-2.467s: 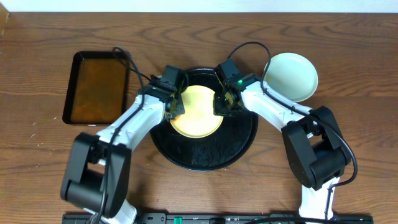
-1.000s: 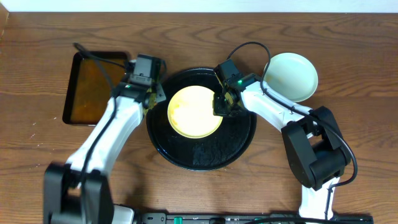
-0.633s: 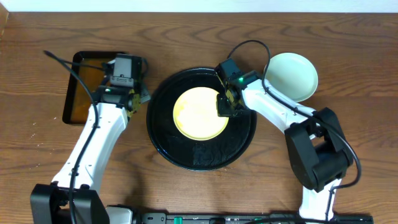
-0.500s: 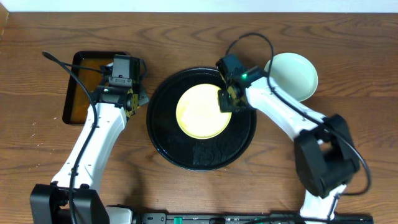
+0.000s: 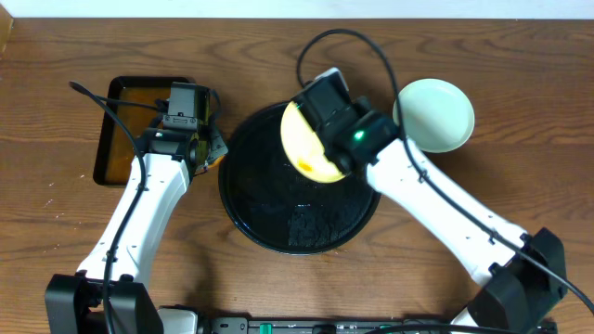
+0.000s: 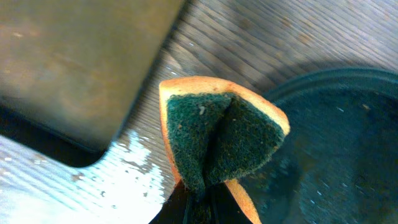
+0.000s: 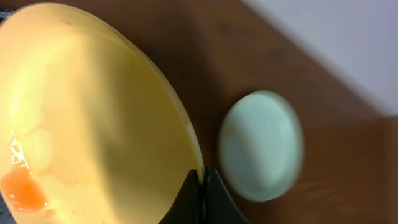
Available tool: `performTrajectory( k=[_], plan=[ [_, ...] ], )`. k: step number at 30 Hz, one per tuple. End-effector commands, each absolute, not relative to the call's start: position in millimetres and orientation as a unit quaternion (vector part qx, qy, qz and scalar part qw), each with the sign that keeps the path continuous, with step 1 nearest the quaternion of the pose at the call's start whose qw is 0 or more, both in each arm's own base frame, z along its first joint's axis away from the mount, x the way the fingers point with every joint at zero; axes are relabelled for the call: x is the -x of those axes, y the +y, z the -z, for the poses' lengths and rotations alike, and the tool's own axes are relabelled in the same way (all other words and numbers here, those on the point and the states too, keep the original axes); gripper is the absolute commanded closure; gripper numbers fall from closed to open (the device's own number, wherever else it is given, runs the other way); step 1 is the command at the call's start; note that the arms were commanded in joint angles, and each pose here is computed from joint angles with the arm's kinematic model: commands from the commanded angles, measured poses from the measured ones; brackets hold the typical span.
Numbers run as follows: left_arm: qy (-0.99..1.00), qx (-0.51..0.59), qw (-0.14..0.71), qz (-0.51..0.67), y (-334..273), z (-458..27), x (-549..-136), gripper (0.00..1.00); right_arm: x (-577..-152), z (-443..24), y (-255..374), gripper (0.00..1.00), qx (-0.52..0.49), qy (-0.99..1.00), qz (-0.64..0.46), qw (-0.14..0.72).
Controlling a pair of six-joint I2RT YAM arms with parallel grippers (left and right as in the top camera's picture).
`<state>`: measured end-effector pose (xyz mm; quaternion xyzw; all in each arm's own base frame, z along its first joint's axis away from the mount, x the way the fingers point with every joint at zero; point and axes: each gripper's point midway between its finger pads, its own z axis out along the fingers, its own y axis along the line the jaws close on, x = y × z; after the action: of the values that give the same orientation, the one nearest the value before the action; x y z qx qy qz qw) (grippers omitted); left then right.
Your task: Clean dirty plates on tray and stack at the side
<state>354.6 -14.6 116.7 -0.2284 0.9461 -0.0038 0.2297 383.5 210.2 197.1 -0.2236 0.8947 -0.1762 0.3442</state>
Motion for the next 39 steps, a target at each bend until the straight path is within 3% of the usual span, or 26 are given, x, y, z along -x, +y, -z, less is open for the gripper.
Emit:
performTrajectory(
  k=[1,9,21,25,29,39],
  plan=[
    [0.951,0.225,0.209,0.045,-28.9,-110.6,-350.6,0.92,-385.0,-264.1,190.6,0.99,0.233,0.814,0.337,0.412],
    [0.952,0.222,0.203,0.059,-34.1,-110.1,-349.4,0.92,-376.0,-307.4,195.8,0.99,0.24,0.741,0.45,0.437],
    [0.953,0.22,0.199,0.064,-36.4,-108.5,-347.9,0.92,-376.9,-308.5,200.9,0.99,0.233,0.743,0.438,0.448],
    [0.953,0.22,0.198,0.064,-36.4,-108.0,-347.5,0.92,-380.7,-285.6,211.6,0.99,0.243,0.78,0.362,0.449],
    [0.953,0.22,0.198,0.064,-36.4,-108.0,-347.5,0.92,-386.0,-229.8,217.9,0.99,0.234,0.873,0.179,0.39],
    [0.953,0.22,0.198,0.064,-36.4,-108.0,-347.5,0.92,-417.4,-189.8,128.1,0.99,0.025,0.96,-0.094,0.261]
  ],
)
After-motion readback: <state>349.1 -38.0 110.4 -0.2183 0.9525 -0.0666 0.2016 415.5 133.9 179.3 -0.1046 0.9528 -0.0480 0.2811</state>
